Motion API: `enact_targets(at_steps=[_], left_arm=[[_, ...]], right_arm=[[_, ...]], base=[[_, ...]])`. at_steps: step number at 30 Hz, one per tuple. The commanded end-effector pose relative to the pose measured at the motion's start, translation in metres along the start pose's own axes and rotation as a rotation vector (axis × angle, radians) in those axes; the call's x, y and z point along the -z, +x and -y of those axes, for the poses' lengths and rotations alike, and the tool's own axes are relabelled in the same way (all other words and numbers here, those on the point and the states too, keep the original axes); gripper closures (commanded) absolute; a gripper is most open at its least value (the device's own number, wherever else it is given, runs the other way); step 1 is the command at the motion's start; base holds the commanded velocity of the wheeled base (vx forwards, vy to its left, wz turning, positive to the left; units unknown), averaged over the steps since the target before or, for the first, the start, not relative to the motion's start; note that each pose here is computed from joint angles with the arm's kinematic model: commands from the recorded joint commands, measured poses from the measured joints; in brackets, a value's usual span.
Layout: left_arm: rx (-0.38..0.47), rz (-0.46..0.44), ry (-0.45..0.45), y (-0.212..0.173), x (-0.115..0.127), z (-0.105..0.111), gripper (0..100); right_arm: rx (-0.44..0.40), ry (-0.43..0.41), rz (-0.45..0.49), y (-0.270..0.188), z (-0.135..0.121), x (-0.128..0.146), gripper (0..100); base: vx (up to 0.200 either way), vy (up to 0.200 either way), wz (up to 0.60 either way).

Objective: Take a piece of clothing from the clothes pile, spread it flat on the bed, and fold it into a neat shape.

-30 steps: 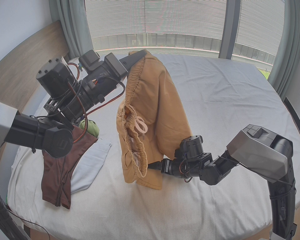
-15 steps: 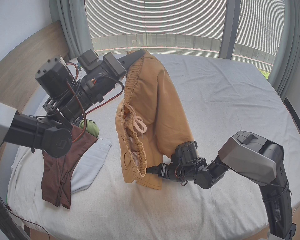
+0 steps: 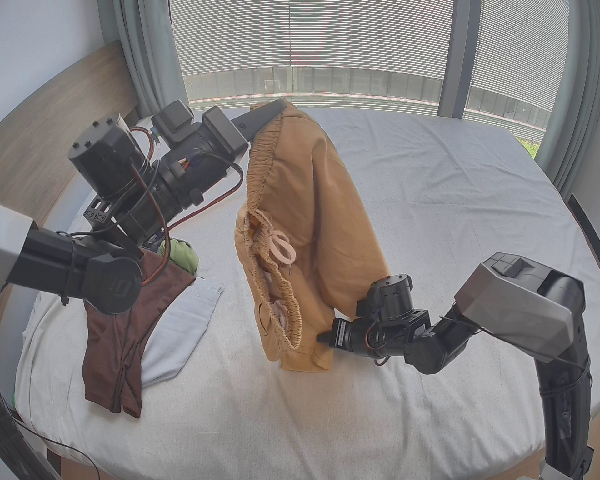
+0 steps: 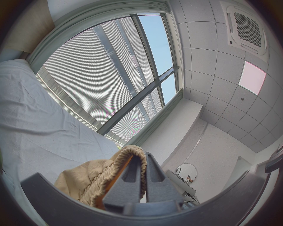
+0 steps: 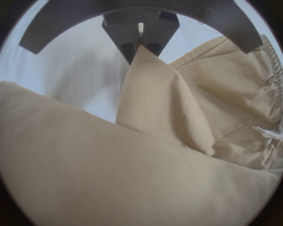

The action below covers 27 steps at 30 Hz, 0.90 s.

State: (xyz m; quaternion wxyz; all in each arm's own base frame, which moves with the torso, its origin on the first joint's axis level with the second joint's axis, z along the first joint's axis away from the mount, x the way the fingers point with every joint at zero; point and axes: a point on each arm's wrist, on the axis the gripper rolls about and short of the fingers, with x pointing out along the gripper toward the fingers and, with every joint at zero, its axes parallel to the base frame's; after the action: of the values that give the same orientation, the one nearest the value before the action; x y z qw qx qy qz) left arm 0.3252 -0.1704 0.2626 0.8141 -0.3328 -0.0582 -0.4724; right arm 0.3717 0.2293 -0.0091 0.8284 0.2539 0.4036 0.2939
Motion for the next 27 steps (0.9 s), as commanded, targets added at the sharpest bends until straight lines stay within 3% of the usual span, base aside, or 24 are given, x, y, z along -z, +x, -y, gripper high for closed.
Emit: enact_targets(at_steps=[1,8,13,26,27], left_arm=[[-0.022,0.007,0.009,-0.005,-0.005,-0.007,100],[-0.026,0.006,0.008,-0.005,-0.005,-0.009,100],[-0.027,0.009,0.008,-0.005,-0.004,-0.009,100],[-0.030,0.015,0.010,-0.015,0.003,-0.013,100],[-0.037,0.018,0.013,-0.017,0.003,-0.015,100]], right_arm=[[-0.007,-0.048,0.053,-0.044,-0.016,-0.016,100],[0.058,-0.069,0.041,-0.086,-0.015,-0.027,100],[0.133,-0.114,-0.051,-0.092,-0.002,-0.019,100],[0.086,-0.199,-0.135,-0.041,-0.016,0.004,100],[0.072,-0.212,-0.138,-0.037,-0.021,0.007,0]], base=[[0.000,0.000,0.00],[0.000,0.000,0.00],[0.000,0.000,0.00],[0.000,0.000,0.00],[0.000,0.000,0.00]])
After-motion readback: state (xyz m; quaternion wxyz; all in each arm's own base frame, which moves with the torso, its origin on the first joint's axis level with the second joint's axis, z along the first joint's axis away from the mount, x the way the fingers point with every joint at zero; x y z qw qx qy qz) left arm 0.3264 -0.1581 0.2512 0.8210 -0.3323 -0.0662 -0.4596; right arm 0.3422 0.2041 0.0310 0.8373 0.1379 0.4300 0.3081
